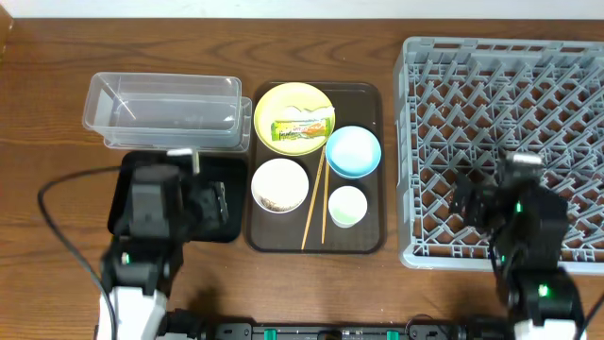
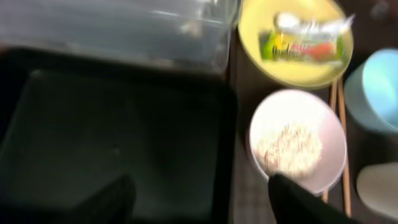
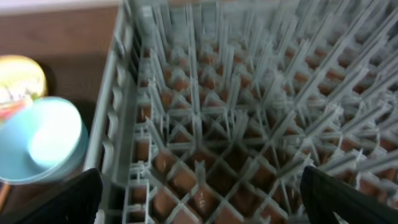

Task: Sort waste into correct bins and load items into the dishwasher rack
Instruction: 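Reach the left gripper to the yellow plate and grasp the white tissue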

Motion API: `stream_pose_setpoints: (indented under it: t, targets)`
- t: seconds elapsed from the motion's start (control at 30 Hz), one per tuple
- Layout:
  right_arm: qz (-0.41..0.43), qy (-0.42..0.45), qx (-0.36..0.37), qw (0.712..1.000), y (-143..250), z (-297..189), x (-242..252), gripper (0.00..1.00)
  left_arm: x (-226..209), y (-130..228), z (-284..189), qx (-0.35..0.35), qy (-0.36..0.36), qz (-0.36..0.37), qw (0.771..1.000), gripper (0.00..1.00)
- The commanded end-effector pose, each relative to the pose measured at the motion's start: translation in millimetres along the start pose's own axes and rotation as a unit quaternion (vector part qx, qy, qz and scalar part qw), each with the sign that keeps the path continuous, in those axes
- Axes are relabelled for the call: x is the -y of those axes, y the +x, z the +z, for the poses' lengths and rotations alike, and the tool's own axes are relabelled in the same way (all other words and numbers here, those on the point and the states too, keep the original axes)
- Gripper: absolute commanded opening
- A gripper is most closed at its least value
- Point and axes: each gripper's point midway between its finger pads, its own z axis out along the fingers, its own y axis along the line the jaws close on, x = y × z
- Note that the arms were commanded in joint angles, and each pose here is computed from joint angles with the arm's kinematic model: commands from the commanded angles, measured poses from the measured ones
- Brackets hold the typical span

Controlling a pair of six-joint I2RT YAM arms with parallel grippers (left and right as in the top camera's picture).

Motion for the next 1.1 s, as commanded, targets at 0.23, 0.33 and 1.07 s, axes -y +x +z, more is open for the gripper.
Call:
stream_pose_setpoints:
  t: [0.23, 0.33, 1.07]
  targets:
    - [-0.010, -0.003, -0.059, 0.998, -3.1, 20.5, -5.4, 0.99, 10.9, -31.0, -2.0, -0.027, 0.011, -0.004, 1.000, 0.71]
    - [-0.009, -0.013, -0.058, 0.998, -3.9, 20.5, -8.7, 0.99, 21.1, -56.3, -1.5, 0.024, 0.034, 0.026, 0.999, 0.71]
    - [-0.009, -0.014, -0.055, 0.998, -5.2, 20.9, -9.2, 0.99, 133.3, -154.8, 123.5, 0.085, 0.117, 0.287, 0.947, 0.70]
